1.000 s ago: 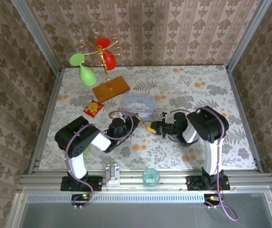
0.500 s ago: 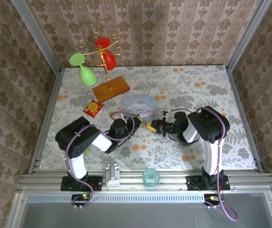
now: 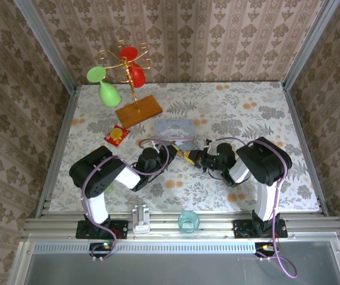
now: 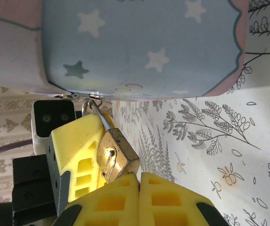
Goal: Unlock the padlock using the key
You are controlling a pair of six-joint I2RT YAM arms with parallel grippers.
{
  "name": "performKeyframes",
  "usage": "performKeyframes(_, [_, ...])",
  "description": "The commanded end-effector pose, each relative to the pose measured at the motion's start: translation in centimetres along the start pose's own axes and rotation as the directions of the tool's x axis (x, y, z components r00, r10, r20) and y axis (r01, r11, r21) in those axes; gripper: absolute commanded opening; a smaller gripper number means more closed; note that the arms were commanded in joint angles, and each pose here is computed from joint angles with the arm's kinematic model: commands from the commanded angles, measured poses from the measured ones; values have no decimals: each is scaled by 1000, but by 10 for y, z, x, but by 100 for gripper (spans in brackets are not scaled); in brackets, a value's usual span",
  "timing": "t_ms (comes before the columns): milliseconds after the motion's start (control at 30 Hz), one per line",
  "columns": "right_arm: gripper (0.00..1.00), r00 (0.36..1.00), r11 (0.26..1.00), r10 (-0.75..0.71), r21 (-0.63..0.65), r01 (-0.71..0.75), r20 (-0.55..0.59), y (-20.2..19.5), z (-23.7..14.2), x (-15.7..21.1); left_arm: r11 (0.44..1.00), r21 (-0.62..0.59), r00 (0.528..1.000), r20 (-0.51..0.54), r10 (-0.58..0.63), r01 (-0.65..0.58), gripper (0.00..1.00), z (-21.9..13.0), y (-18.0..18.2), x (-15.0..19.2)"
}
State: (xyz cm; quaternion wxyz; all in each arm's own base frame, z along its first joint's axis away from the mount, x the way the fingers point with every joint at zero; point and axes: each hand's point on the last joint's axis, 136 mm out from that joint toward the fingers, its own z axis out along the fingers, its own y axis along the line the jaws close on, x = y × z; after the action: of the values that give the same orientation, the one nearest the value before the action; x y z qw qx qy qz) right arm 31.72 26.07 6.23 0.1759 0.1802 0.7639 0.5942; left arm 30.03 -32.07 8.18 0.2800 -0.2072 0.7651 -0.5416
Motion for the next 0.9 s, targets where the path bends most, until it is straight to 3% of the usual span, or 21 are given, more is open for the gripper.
performKeyframes(0, [0, 996, 996, -81, -26, 82, 49, 18, 11, 4, 983, 181, 988, -154, 27, 1, 0, 3, -47, 39])
performKeyframes(133, [0, 997, 998, -57, -5, 57, 48, 9, 14, 8, 989, 145, 989, -148, 29, -7, 0, 3, -32, 40])
performKeyframes(267, [0, 998, 999, -34, 27, 33, 44, -4, 12, 13, 994, 109, 989, -146, 40, -24, 12, 2, -17, 42])
performKeyframes(367, [0, 999, 999, -25, 43, 23, 43, -11, 10, 15, 995, 92, 987, -152, 59, -45, 9, 3, -9, 45])
performKeyframes(700, [0, 999, 999, -23, 46, 21, 34, -12, 9, 21, 997, 33, 985, -155, 76, -72, 27, 3, 16, 48])
performKeyframes(867, [0, 1000, 1000, -13, 24, 13, 27, -1, 8, 25, 994, 49, 982, -159, 100, -94, 38, 2, 11, 49])
